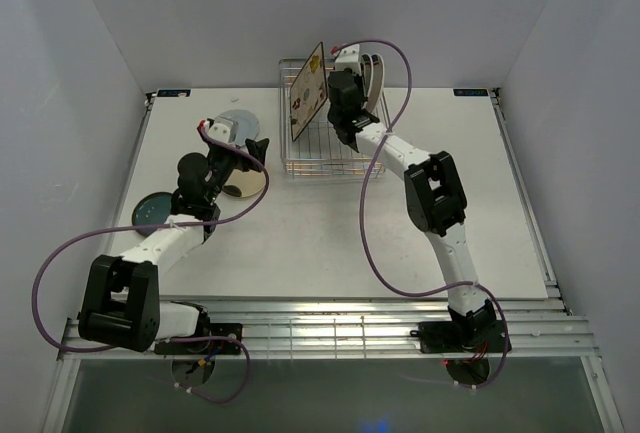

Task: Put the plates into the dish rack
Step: Insert the plate into the dish rack, then move the dish rack to the center of the board.

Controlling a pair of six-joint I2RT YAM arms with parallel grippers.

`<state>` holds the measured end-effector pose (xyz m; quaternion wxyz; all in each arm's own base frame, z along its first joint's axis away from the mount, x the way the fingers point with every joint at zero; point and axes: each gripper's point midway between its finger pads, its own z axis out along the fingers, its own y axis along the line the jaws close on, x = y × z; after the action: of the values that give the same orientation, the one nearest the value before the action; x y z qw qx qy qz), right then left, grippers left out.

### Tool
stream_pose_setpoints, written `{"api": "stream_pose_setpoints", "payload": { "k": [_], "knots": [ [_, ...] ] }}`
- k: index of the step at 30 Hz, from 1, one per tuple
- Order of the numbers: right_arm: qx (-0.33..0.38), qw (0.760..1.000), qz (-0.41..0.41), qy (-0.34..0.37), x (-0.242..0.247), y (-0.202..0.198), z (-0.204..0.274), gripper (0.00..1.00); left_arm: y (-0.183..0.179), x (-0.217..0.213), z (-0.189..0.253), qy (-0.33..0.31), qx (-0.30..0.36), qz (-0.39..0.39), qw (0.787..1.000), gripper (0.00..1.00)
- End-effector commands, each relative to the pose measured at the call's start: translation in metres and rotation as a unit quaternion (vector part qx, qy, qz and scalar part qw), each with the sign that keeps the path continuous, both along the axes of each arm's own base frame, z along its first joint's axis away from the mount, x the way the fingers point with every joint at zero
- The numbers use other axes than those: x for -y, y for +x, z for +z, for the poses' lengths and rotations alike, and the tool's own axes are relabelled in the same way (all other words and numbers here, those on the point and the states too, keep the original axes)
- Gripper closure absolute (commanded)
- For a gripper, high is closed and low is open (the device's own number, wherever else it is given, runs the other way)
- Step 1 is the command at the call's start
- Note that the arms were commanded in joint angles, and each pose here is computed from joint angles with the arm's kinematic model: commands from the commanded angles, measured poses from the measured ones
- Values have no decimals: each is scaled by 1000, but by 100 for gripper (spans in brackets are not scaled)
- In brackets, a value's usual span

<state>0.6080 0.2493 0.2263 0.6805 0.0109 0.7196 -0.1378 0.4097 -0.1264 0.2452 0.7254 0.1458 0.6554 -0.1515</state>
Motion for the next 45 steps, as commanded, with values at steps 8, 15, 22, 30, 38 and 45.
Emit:
{"api": "stream_pose_setpoints", "payload": {
  "k": [8,15,22,30,38,45],
  "knots": [
    [64,996,19,66,6,-37,84,52,6,9,-1,0,-5,-17,1000,2],
    [34,996,25,79,26,-71,94,50,22,17,-18,-6,-49,-26,998,2],
    [-26,994,51,95,37,-99,76,51,35,27,-24,-9,-81,-34,996,2],
    [-112,986,82,90,47,-116,33,52,52,36,-18,5,-105,-23,994,2],
    [-163,976,94,106,65,-112,-7,52,83,46,-45,12,-179,-12,984,2],
    [-197,968,100,118,74,-85,-39,52,114,48,-77,26,-223,20,974,2]
  ]
}}
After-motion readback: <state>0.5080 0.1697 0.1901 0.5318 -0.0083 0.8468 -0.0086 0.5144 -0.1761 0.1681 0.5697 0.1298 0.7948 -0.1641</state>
